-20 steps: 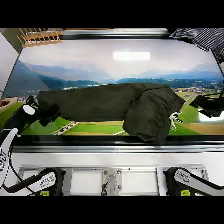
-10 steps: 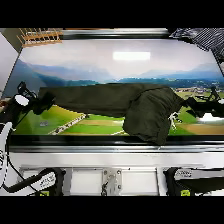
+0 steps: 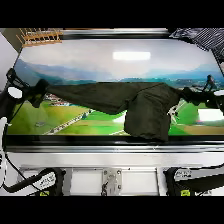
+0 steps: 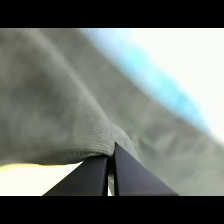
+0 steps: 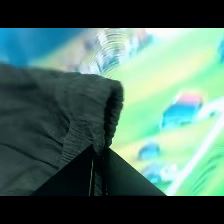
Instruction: Fold the clothes and pants, and hang the long-sleeved shirts on hangers.
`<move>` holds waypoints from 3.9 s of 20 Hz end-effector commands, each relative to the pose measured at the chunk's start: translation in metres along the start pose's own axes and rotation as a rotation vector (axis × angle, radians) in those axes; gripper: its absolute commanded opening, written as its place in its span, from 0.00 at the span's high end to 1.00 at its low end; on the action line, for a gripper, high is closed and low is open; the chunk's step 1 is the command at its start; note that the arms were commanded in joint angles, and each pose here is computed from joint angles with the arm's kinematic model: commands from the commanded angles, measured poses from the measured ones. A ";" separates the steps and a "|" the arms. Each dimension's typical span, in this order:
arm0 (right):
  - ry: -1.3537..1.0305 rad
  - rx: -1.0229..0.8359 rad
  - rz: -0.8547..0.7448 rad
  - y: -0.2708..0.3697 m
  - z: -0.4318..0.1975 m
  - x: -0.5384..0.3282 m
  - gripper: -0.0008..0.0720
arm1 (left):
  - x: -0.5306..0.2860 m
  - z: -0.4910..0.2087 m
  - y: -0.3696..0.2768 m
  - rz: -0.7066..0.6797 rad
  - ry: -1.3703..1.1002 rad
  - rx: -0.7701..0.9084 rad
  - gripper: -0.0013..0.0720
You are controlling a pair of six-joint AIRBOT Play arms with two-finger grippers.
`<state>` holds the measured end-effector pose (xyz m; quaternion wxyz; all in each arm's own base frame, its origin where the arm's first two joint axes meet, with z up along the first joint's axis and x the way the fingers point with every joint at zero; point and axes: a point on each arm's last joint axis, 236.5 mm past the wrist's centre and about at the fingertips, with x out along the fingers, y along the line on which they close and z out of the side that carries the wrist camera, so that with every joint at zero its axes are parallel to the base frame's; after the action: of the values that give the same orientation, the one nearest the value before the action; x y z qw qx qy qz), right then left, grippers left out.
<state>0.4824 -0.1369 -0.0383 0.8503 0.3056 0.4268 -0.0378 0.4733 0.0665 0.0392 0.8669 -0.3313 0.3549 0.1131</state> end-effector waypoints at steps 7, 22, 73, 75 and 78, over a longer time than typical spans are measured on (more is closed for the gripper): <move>-0.216 -0.136 -0.190 0.004 0.104 -0.070 0.92 | 0.039 0.038 -0.047 -0.057 -0.055 0.249 0.97; 0.100 0.020 -0.290 -0.054 -0.073 -0.137 0.18 | 0.058 -0.222 -0.102 -0.142 0.504 0.187 0.15; -0.356 0.011 -0.265 0.030 0.019 -0.221 0.94 | 0.052 -0.432 -0.284 -0.470 0.921 0.241 0.15; -0.339 0.057 -0.413 -0.023 0.021 -0.222 0.94 | 0.055 -0.423 -0.279 -0.462 0.930 0.231 0.15; -0.305 0.169 -0.463 -0.078 0.022 -0.205 0.93 | 0.057 -0.417 -0.273 -0.454 0.942 0.221 0.15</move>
<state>0.3601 -0.2058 0.1193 0.8745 0.2594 0.3263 -0.2482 0.4071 -0.4218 -0.0849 0.6533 -0.3209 0.6274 -0.2767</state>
